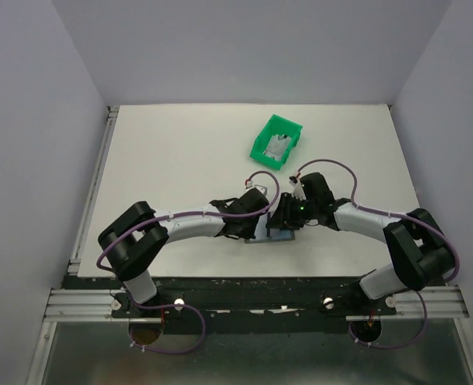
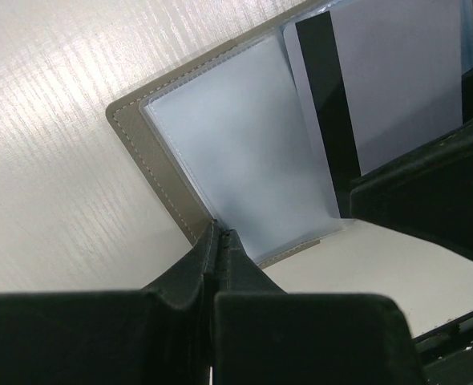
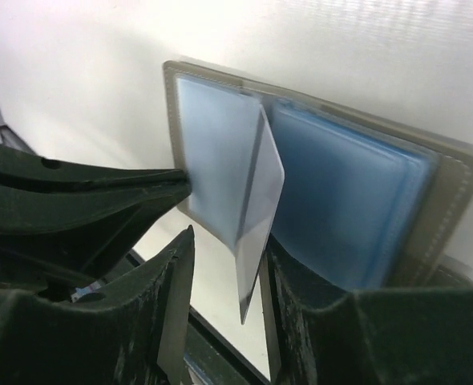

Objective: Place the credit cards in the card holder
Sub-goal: Insert the credit card into the card holder.

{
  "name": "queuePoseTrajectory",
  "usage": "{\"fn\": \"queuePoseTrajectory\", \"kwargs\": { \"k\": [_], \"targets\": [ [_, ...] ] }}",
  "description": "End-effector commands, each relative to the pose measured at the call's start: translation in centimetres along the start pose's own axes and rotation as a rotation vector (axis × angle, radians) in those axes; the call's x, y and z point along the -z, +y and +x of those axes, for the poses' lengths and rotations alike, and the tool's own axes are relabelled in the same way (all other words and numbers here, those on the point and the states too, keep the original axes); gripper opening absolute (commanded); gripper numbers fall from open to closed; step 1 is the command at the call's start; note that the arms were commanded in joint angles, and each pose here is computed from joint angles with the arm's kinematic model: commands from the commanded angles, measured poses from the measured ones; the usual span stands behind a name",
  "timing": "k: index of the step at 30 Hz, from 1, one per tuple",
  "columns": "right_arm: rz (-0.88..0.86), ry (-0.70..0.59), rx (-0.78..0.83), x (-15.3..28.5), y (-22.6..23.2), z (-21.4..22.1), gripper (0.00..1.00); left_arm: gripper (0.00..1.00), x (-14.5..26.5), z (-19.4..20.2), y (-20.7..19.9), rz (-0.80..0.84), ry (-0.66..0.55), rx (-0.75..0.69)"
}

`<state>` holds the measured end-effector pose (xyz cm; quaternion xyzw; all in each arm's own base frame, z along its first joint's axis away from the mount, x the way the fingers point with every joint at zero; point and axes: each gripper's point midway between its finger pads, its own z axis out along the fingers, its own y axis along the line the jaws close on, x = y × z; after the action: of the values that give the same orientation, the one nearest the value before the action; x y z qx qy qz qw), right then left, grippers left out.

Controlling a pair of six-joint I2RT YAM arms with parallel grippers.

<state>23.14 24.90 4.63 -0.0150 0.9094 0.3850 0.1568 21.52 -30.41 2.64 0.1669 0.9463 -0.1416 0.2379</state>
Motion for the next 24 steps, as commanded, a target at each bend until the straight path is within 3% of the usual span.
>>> {"fn": "queuePoseTrajectory", "kwargs": {
  "k": [1, 6, 10, 14, 24],
  "targets": [
    [0.128, 0.016, 0.008, 0.7, -2.0, 0.6, 0.46, 0.00, -0.4, 0.3, -0.1, 0.002, 0.008, 0.005],
    [0.125, 0.033, -0.014, 0.1, -2.3, 1.0, 0.42, 0.00, -0.4, 0.3, -0.2, 0.004, 0.009, 0.001],
    [0.127, 0.022, -0.027, -0.1, -2.5, 1.0, 0.20, 0.00, -0.3, 0.3, -0.1, 0.000, 0.009, 0.002],
    [0.110, 0.032, -0.037, -0.4, -2.4, 1.1, 0.09, 0.00, -0.3, 0.4, -0.1, 0.001, 0.009, 0.003],
    [0.049, 0.061, -0.063, -1.2, -1.9, 1.7, 0.01, 0.00, -0.4, 0.3, -0.2, 0.002, 0.009, 0.002]
  ]
}}
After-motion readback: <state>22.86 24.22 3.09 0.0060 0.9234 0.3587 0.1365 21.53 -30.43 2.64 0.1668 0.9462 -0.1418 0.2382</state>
